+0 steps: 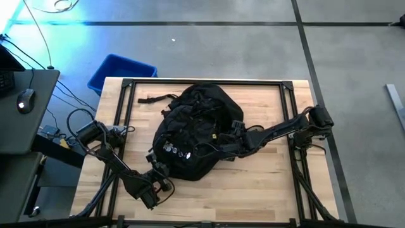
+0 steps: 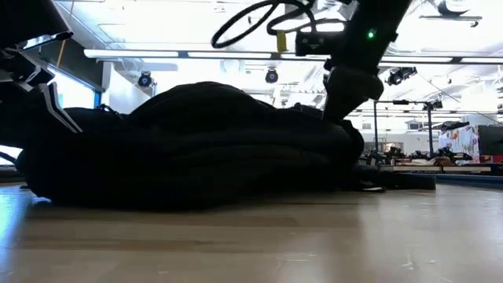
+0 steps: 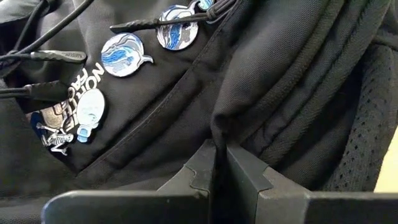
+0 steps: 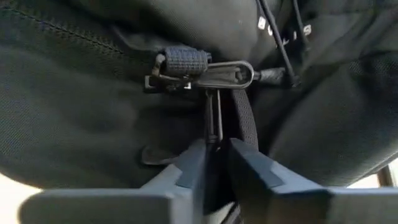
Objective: Unpack backpack
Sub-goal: Open the black backpack
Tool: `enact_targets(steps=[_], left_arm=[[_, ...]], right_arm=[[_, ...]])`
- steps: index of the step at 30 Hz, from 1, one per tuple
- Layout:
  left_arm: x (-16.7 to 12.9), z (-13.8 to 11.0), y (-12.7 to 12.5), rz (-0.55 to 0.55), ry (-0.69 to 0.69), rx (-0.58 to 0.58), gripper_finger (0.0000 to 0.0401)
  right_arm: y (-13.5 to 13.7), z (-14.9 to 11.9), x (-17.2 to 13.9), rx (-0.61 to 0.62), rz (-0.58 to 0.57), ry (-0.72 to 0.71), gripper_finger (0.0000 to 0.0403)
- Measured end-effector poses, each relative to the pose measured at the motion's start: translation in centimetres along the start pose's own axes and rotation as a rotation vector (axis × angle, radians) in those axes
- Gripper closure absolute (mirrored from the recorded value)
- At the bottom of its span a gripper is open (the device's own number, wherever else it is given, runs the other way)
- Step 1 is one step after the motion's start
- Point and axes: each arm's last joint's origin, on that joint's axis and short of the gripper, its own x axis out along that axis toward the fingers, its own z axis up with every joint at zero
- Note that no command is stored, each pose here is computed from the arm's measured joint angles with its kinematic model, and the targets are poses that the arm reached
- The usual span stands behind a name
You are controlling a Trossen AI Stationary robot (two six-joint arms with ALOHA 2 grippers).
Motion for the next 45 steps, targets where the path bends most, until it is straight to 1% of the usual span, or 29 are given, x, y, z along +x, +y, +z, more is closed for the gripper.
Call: enact_targets(steps=[5, 9, 14, 17, 19, 22, 26, 33, 36, 39, 43, 45], left_arm=[[0.1, -0.1, 0.0, -0.004, -0.001, 0.013, 0.0391], [0.1, -0.1, -0.1, -0.011, -0.001, 0.038, 0.0391], [0.1, -0.1, -0.1, -0.013, 0.002, 0.038, 0.0391], [0.1, -0.1, -0.1, -0.014, 0.002, 0.038, 0.0391], [0.1, -0.1, -0.2, -0.017, 0.001, 0.04, 0.0391], [0.0, -0.2, -0.2, -0.022, -0.001, 0.046, 0.0391], [0.1, -0.2, -0.3, -0.024, -0.002, 0.042, 0.0391], [0.1, -0.1, -0.3, -0.02, -0.009, -0.015, 0.0391], [0.2, -0.1, -0.3, -0.018, -0.011, -0.046, 0.0391], [0.3, 0.1, -0.4, -0.027, -0.017, -0.076, 0.0391], [0.4, 0.2, -0.7, -0.042, -0.026, -0.104, 0.0391], [0.4, 0.3, -0.8, -0.046, -0.032, -0.117, 0.0391]], right_arm=[[-0.2, 1.4, -0.8, -0.17, 0.012, -0.064, 0.024], [-1.0, 1.9, -0.2, -0.298, -0.001, -0.076, 0.0201], [-1.5, 2.7, 1.5, -0.446, -0.02, -0.08, 0.0191], [-1.5, 2.9, 2.4, -0.551, 0.03, -0.08, 0.0195], [-1.2, 2.9, 3.1, -0.591, 0.045, -0.067, 0.0203], [-0.9, 2.9, 3.4, -0.596, 0.059, -0.067, 0.0226], [-0.3, 2.8, 3.0, -0.597, 0.065, -0.078, 0.0272], [0.9, 3.0, 0.4, -0.509, 0.07, -0.111, 0.0373], [1.1, 3.4, -0.8, -0.451, 0.074, -0.11, 0.0379], [1.4, 3.2, -1.5, -0.34, 0.067, -0.094, 0.0379], [2.4, 1.6, -1.2, -0.211, 0.07, -0.045, 0.0381], [3.3, 0.5, -0.8, -0.151, 0.067, -0.038, 0.039]])
